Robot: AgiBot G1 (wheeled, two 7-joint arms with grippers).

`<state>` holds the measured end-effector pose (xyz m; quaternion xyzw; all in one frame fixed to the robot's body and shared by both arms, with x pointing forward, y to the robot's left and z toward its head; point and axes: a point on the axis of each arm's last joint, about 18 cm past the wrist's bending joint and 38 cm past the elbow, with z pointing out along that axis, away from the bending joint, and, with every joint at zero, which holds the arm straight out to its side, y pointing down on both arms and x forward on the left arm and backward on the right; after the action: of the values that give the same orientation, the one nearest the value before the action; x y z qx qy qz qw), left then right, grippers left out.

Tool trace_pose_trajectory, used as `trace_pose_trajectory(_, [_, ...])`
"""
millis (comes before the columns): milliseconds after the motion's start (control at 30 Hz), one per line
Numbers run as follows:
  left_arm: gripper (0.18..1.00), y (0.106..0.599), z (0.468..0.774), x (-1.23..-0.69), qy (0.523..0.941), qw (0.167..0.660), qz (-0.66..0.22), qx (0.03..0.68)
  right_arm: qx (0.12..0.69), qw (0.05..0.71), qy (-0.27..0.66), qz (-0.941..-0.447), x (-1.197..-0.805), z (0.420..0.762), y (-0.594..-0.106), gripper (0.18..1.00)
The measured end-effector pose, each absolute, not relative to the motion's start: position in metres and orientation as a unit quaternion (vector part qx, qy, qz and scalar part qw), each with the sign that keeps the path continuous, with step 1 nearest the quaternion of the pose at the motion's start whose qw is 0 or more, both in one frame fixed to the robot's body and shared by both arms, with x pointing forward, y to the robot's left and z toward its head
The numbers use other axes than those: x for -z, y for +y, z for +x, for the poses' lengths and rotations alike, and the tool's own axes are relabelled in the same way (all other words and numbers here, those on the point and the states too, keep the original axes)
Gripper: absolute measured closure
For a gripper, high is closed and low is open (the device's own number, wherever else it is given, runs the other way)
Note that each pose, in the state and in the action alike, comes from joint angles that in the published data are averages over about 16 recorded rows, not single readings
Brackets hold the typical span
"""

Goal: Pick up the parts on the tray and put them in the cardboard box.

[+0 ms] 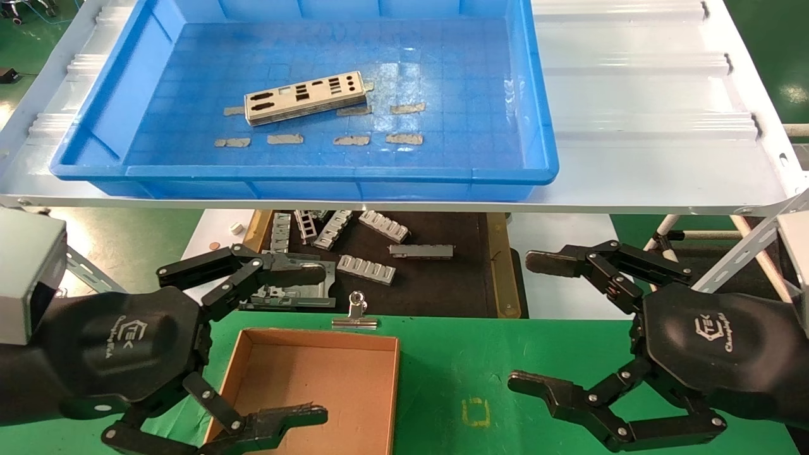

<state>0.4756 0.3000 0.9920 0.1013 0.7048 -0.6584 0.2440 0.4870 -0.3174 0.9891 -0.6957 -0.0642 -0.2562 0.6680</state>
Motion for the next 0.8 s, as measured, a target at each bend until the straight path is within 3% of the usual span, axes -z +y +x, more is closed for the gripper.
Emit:
trace_pose_trajectory(467, [0.184,0.302,0.480,-0.994,0.704,0.250,0.101,0.657,0.256,0.668,-0.064,-0.696,-0.989,0.487,-0.317,0.178])
trace_pose_trajectory(800, [0.184,0.307,0.512,-1.021,0.678,0.285,0.091,0.671,0.256,0.668,-0.064,-0.696,-0.989,0.487,-0.317,0.178])
